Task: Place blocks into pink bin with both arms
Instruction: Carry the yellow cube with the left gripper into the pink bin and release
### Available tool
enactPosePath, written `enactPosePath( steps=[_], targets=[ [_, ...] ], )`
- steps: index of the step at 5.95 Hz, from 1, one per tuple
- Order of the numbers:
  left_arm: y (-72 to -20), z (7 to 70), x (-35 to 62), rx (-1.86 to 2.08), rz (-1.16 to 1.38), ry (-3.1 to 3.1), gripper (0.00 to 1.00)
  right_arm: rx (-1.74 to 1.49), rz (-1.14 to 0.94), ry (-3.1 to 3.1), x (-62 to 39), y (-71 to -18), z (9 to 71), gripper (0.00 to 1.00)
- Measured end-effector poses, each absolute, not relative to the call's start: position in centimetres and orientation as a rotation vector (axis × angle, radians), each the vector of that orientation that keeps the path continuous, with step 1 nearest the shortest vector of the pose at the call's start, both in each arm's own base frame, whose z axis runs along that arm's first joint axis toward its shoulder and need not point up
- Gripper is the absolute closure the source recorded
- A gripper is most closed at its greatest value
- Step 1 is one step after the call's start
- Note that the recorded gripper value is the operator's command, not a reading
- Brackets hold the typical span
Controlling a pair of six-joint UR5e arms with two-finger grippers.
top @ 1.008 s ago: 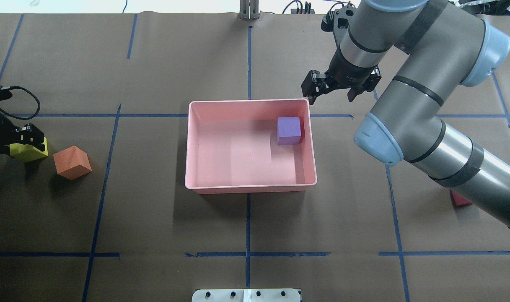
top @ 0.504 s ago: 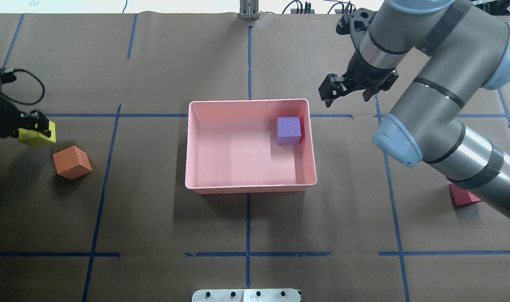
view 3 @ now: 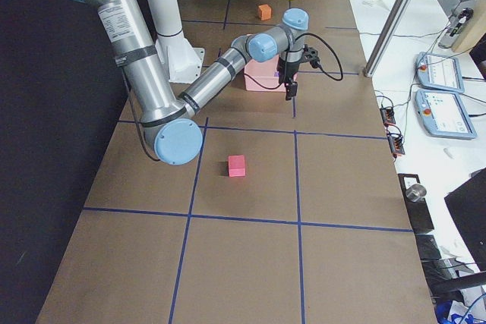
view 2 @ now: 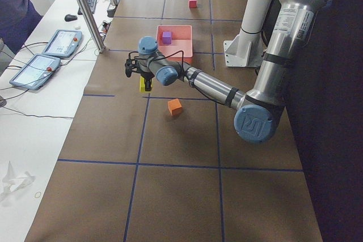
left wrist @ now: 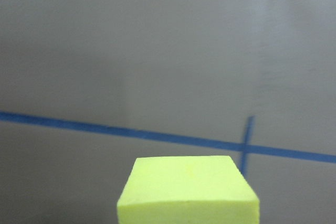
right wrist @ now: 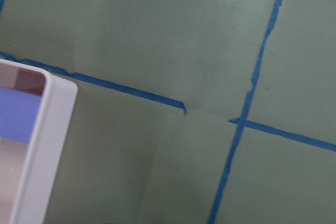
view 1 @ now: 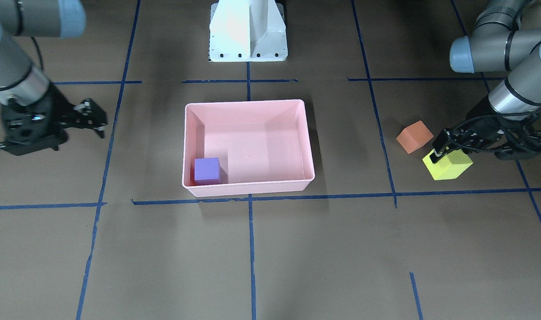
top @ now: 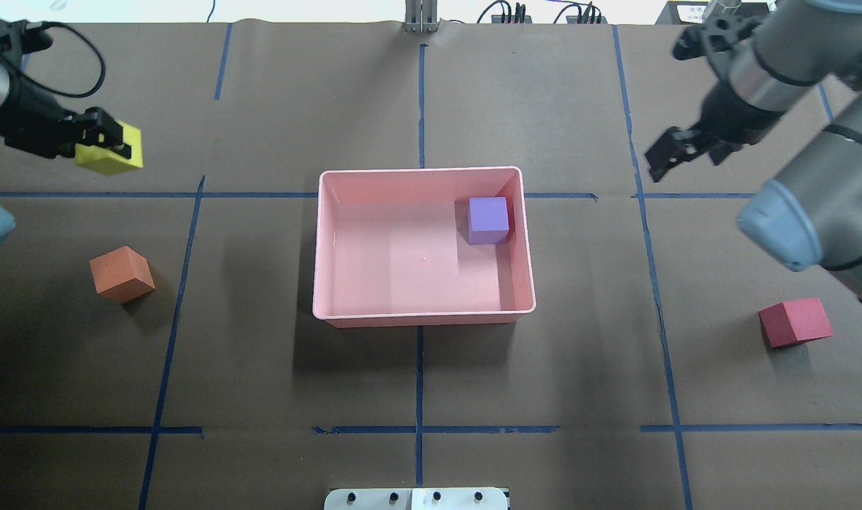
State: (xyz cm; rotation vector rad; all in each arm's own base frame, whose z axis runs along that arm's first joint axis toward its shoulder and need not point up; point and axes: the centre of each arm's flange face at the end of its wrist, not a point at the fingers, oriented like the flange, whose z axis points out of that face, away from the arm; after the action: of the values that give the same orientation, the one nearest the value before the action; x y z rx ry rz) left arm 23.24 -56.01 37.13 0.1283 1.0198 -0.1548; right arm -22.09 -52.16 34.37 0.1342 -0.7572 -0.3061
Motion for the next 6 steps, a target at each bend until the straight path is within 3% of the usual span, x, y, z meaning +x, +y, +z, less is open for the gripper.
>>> enactPosePath(
  steps=[2, 4, 6],
  targets=[
    [-54.2, 26.5, 32.3, 0.095, -0.201, 1.094, 0.46, 0.129, -0.401, -0.722, -13.7, -48.3, 42.8, 0.00],
    [-48.6, 17.3, 44.2, 0.087, -0.220, 1.041, 0.00, 0.131, -0.420, -0.731, -8.8, -42.0, 50.2, 0.00],
    [-43.2, 14.4, 50.6, 0.149, -0.203, 0.996, 0.00, 0.119, -0.323, -0.745, -7.6, -38.7, 54.3, 0.00]
  ],
)
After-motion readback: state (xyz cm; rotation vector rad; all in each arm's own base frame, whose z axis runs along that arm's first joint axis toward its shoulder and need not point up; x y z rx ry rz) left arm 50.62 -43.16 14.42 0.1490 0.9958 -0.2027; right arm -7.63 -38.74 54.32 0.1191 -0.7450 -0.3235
